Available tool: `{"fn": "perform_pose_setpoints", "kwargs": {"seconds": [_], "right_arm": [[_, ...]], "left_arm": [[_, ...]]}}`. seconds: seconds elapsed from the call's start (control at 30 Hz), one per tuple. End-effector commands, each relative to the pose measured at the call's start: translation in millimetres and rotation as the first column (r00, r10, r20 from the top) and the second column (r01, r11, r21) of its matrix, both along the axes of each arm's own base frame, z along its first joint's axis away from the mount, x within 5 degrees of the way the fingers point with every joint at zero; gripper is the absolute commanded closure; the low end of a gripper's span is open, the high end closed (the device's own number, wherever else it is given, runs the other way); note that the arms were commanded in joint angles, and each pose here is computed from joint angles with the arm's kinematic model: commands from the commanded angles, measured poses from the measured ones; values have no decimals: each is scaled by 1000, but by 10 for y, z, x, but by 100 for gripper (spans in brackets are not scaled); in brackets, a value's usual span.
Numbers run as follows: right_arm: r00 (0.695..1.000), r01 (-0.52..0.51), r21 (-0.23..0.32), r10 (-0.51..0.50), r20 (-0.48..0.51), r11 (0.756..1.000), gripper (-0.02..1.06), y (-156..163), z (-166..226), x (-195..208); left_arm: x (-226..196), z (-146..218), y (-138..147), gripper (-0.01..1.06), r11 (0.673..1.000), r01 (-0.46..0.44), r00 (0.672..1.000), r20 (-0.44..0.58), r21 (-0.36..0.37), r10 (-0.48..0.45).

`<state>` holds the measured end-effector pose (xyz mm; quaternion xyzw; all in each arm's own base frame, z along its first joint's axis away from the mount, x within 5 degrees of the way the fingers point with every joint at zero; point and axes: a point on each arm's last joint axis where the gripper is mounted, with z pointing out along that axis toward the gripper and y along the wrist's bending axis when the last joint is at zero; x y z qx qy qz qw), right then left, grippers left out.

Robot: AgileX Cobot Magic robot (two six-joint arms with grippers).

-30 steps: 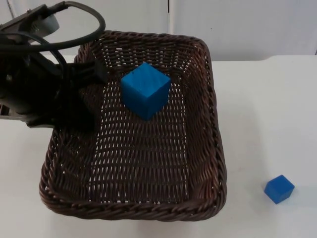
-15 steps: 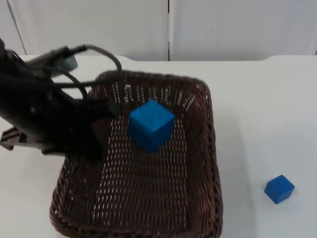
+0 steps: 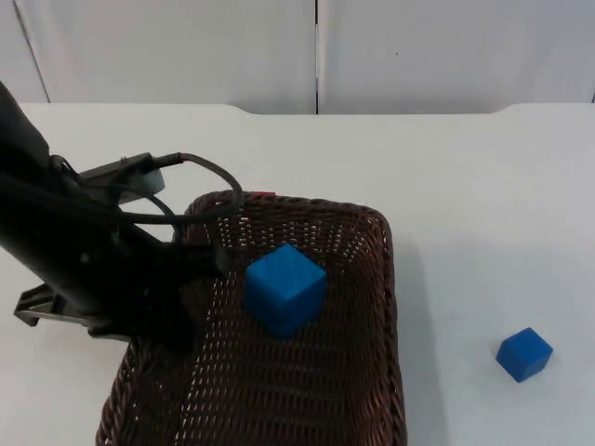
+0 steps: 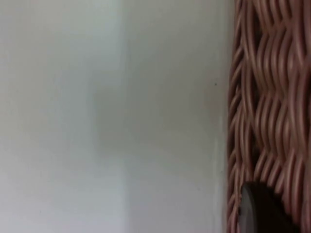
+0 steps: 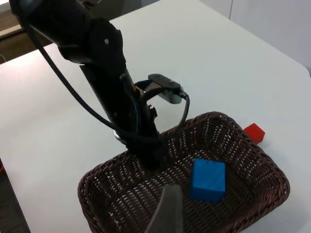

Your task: Pick up the basket with the left hand and place the largest block into the basket with the right hand.

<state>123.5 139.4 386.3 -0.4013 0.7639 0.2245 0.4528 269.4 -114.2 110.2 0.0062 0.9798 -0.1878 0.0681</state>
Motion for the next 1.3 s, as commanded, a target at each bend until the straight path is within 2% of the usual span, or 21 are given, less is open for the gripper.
{"fn": "perform_pose_setpoints", "kwargs": {"seconds": [0.0,0.13,0.17,0.23,0.27,0.3,0.4,0.43,0.5,0.57,0.63,0.73,0.87,0.93,1.03,1.1,1.23,1.27], "right_arm": [[1000,-9,3,9,14,1000,34,0,4,-15],[1000,-9,3,9,14,1000,34,0,4,-15],[1000,-9,3,9,14,1000,34,0,4,-15],[1000,-9,3,9,14,1000,34,0,4,-15],[1000,-9,3,9,14,1000,34,0,4,-15],[1000,-9,3,9,14,1000,34,0,4,-15],[1000,-9,3,9,14,1000,34,0,4,-15],[1000,-9,3,9,14,1000,34,0,4,-15],[1000,-9,3,9,14,1000,34,0,4,-15],[1000,-9,3,9,14,1000,34,0,4,-15],[1000,-9,3,9,14,1000,34,0,4,-15],[1000,-9,3,9,14,1000,34,0,4,-15],[1000,-9,3,9,14,1000,34,0,4,-15],[1000,-9,2,9,13,1000,34,-1,2,-16],[1000,-9,2,9,13,1000,34,-1,2,-16],[1000,-9,2,9,13,1000,34,-1,2,-16],[1000,-9,3,9,14,1000,34,0,4,-15],[1000,-9,3,9,14,1000,34,0,4,-15]], "left_arm": [[7,-19,3,105,1000,-21,1000,-8,-9,21],[7,-23,2,105,1000,-26,1000,-11,-10,25],[7,-23,2,102,1000,-26,1000,-11,-10,26],[7,-23,2,88,1000,-27,1000,-12,-11,27],[7,-23,2,88,1000,-27,1000,-12,-11,27],[6,-23,0,80,1000,-29,999,-14,-13,29],[-1,-23,-3,47,1000,-26,999,-21,-15,25],[-1,-23,-3,47,1000,-26,999,-21,-15,25],[-4,-19,1,32,1000,-15,1000,-19,-10,15],[-6,17,5,22,1000,-3,1000,-6,-8,3],[-6,58,8,18,1000,5,1000,10,-7,-5],[-8,146,15,17,1000,22,999,44,-3,-21],[-34,485,47,17,998,58,984,169,5,-58],[-45,565,58,17,998,56,979,196,7,-57],[-111,884,92,17,998,60,951,305,-2,-57],[-136,973,104,17,998,64,940,336,-2,-60],[-307,1408,166,17,997,80,872,486,-16,-62],[-307,1408,166,17,997,80,872,486,-16,-62]]}}
